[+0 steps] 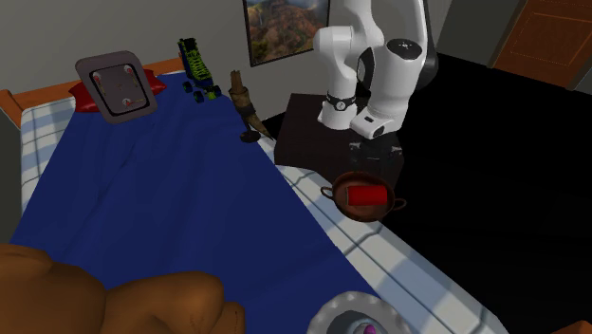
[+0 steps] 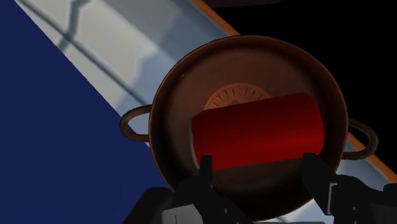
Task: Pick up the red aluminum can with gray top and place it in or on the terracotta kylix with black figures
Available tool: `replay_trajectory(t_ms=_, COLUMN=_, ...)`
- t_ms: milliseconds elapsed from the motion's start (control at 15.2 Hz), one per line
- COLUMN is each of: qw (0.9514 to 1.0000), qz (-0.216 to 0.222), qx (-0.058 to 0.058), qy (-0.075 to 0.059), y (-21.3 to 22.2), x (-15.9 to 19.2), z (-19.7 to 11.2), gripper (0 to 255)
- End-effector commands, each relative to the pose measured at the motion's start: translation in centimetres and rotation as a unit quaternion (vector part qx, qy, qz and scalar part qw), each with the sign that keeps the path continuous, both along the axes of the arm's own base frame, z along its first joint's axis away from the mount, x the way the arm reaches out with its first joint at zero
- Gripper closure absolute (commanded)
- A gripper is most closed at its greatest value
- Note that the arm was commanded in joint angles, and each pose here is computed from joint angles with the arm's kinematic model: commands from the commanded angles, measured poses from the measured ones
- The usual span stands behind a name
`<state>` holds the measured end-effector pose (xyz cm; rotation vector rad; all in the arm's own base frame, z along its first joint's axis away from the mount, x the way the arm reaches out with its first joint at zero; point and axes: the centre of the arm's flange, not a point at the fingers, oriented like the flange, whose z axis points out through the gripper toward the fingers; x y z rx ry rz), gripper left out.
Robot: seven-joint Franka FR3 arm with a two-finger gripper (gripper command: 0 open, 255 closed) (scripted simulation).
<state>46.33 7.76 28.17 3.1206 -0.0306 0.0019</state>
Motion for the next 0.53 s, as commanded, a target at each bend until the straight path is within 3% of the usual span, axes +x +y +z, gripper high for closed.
replay_trajectory(t_ms=0, qw=0.9697, qz=-0.244, qx=-0.008, qy=0.012, y=0.2, x=1.0, z=-2.1, gripper=0)
replay_trajectory(t_ms=66, qw=0.9976, qz=-0.070, qx=-0.002, qy=0.007, y=0.1, x=0.4, z=-1.1, gripper=0)
replay_trajectory(t_ms=132, qw=0.9976, qz=-0.070, qx=-0.002, qy=0.007, y=0.1, x=0.4, z=-1.1, gripper=0)
replay_trajectory(t_ms=198, qw=0.9739, qz=-0.226, qx=-0.007, qy=0.013, y=0.2, x=1.0, z=-2.4, gripper=0)
replay_trajectory(t_ms=264, qw=0.9257, qz=-0.378, qx=-0.012, qy=0.019, y=0.0, x=1.6, z=-3.7, gripper=0)
replay_trajectory(t_ms=330, qw=0.9807, qz=-0.195, qx=-0.005, qy=0.016, y=0.2, x=1.2, z=-2.4, gripper=0)
replay_trajectory(t_ms=396, qw=0.9807, qz=-0.195, qx=-0.005, qy=0.016, y=0.2, x=1.2, z=-2.4, gripper=0)
replay_trajectory(t_ms=462, qw=0.9314, qz=-0.364, qx=-0.003, qy=0.019, y=-0.3, x=1.4, z=-3.7, gripper=0)
